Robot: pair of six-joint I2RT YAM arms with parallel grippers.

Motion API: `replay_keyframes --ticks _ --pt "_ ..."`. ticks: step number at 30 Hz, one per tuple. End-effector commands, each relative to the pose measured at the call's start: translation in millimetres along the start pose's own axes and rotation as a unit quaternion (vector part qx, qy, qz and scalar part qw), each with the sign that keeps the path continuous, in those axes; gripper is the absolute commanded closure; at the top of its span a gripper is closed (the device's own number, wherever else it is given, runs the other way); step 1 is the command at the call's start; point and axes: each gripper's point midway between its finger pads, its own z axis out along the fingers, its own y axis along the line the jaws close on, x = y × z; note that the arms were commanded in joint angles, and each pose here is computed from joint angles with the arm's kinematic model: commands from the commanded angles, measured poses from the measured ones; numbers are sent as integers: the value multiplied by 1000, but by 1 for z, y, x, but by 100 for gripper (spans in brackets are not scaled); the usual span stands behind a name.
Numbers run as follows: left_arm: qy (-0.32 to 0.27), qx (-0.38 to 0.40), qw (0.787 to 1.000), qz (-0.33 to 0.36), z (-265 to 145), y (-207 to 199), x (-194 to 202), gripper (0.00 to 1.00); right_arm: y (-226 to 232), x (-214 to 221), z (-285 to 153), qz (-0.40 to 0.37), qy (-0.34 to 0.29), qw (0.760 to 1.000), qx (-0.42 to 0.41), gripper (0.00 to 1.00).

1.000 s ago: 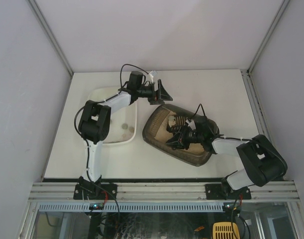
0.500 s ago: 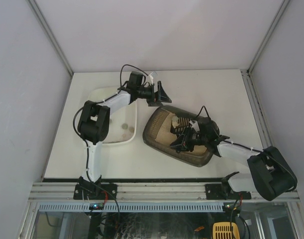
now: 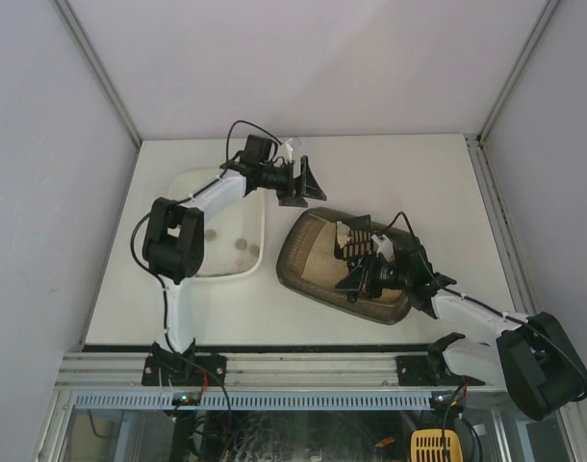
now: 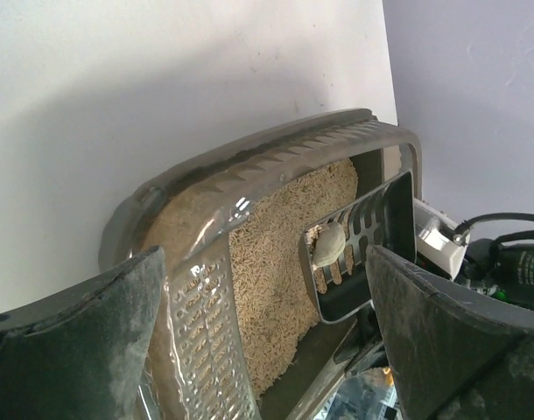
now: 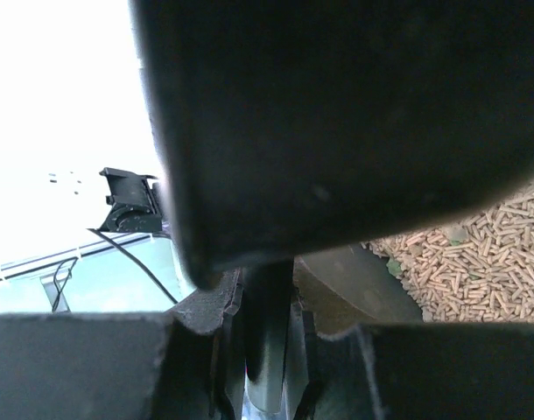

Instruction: Clean the litter box

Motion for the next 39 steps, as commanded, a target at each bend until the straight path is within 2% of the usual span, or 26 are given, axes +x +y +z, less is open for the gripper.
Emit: replay_keyframes --ticks 1,7,10,16,20,23,28,32,36,39 --pt "-27 13 998 54 -34 -37 -16 0 13 4 -3 -52 -4 996 -67 100" --pt "-17 2 998 54 -50 -31 3 0 26 8 -10 -77 -42 984 -157 100" --pt "-22 -22 997 68 -61 -25 11 0 32 9 -14 -96 -47 979 -174 100" --pt "8 -68 991 118 -89 -19 42 0 31 9 -18 -158 -47 976 -143 100" --pt "23 -97 983 153 -110 -15 65 0 27 -2 -31 -159 -91 972 -145 100" --pt "26 -108 979 171 -123 -18 76 0 20 3 -31 -180 -80 973 -124 100" --pt "31 -114 978 175 -134 -20 87 0 17 -5 -41 -165 -111 970 -137 100" --pt "30 -118 978 170 -136 -19 92 0 22 5 -40 -186 -84 969 -138 100" --pt "35 -119 979 159 -136 -15 100 0 22 -8 -51 -163 -123 967 -150 100" --pt "38 -121 980 155 -135 -11 104 0 27 6 -43 -196 -79 969 -127 100"
